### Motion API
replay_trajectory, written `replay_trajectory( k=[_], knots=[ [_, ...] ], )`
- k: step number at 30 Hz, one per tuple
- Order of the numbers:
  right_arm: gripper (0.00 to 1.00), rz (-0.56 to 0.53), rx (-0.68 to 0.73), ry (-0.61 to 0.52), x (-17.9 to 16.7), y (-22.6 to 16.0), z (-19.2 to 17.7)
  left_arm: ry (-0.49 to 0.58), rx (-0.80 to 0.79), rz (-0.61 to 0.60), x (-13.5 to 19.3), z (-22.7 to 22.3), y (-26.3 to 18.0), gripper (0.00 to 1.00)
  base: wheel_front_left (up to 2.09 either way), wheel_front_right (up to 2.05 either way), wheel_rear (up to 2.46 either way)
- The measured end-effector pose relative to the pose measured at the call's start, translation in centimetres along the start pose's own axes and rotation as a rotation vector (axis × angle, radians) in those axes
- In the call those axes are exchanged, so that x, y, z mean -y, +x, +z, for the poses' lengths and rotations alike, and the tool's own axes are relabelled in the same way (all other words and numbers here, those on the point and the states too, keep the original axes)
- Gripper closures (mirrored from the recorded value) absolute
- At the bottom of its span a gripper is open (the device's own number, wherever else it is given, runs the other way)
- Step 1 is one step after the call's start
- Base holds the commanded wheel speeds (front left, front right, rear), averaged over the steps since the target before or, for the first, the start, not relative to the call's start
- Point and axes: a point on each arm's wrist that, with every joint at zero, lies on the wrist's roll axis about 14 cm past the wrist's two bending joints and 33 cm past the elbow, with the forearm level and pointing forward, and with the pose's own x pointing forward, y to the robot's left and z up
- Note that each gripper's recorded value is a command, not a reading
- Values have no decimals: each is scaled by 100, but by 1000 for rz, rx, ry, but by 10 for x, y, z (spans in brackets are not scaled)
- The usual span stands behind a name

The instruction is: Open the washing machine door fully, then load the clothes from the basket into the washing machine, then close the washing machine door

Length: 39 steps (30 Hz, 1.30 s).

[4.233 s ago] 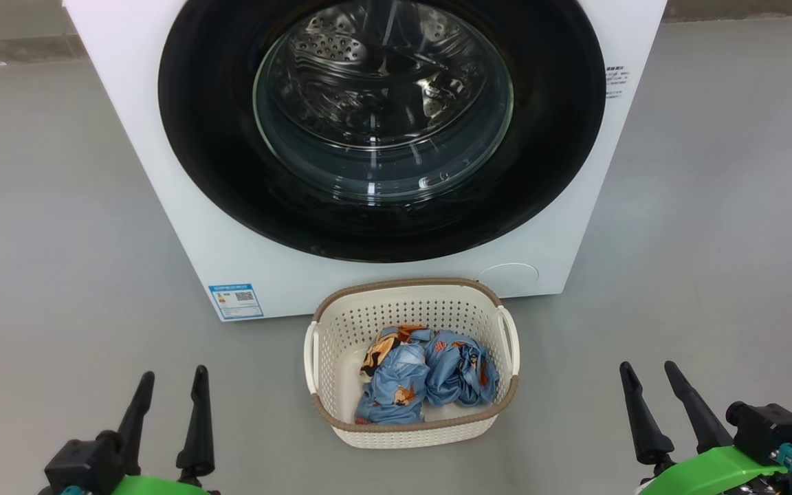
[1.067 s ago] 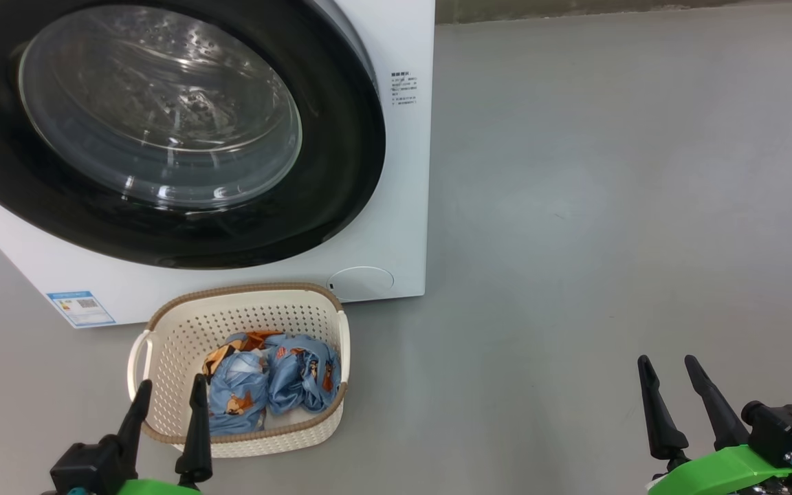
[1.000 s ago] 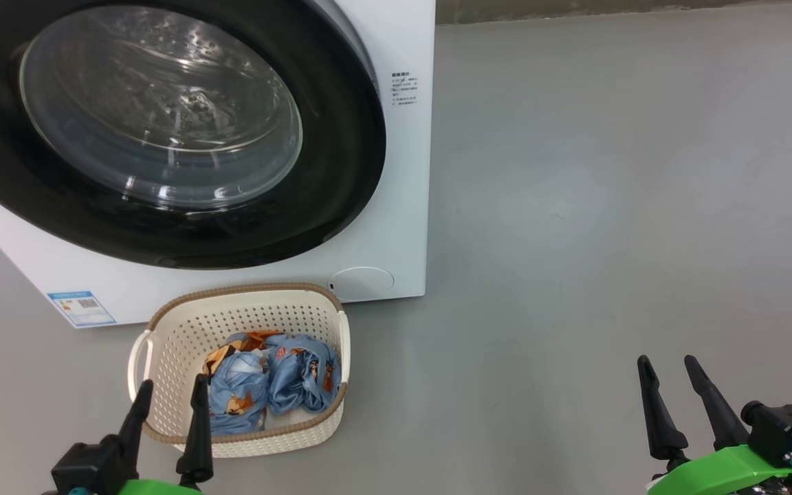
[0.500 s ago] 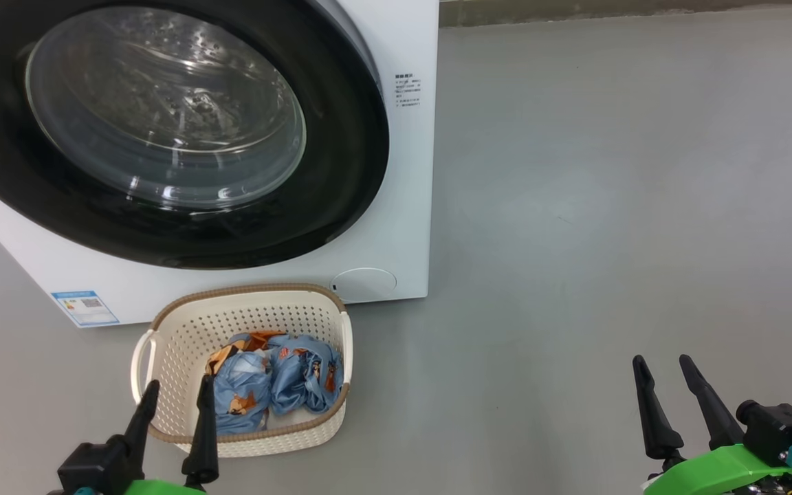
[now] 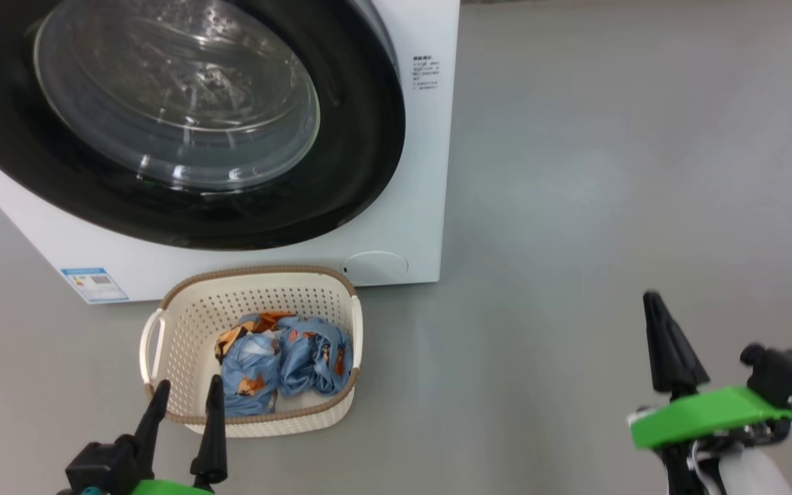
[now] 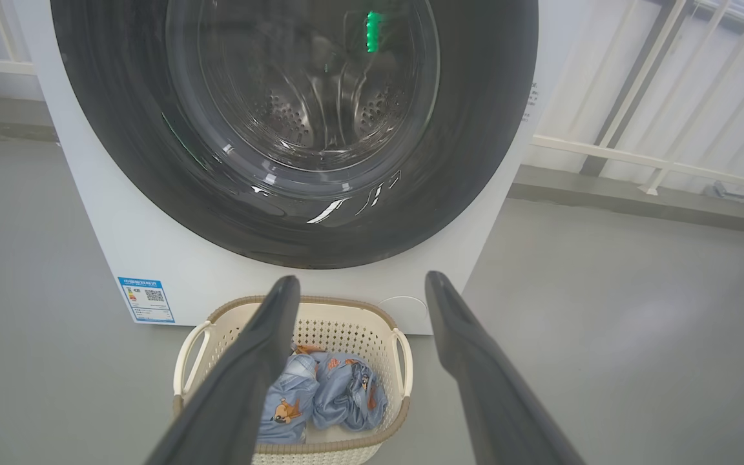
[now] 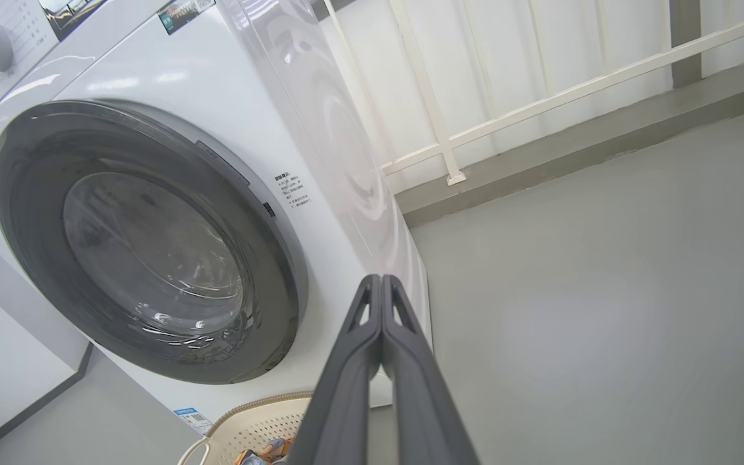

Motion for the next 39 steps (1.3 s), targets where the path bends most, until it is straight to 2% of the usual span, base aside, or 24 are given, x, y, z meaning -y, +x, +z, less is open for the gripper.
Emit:
replay_trajectory(
  k=[2, 3, 10, 18, 22, 25, 39],
  knots=[
    [100, 5, 10, 23, -3, 5, 3, -3, -3, 3, -1, -1, 0, 0, 0, 0, 0],
    [100, 14, 34, 81, -8, 16, 9, -5, -10, 7, -2, -4, 1, 0, 0, 0, 0],
    [100, 53, 100, 266, -21, 53, 32, -12, 0, 5, -2, -1, 13, 0, 0, 0, 0],
    [100, 117, 106, 457, -34, 90, 47, -37, 2, 28, -9, -2, 19, 0, 0, 0, 0],
    [100, 146, 69, 573, -41, 107, 50, -46, -3, 31, -10, -4, 21, 0, 0, 0, 0],
    [100, 164, 42, 620, -42, 119, 52, -55, 5, 29, -10, -2, 26, 0, 0, 0, 0],
    [100, 319, -229, 720, -82, 161, 26, -77, -17, 27, -11, -12, 41, 0, 0, 0, 0]
  ],
)
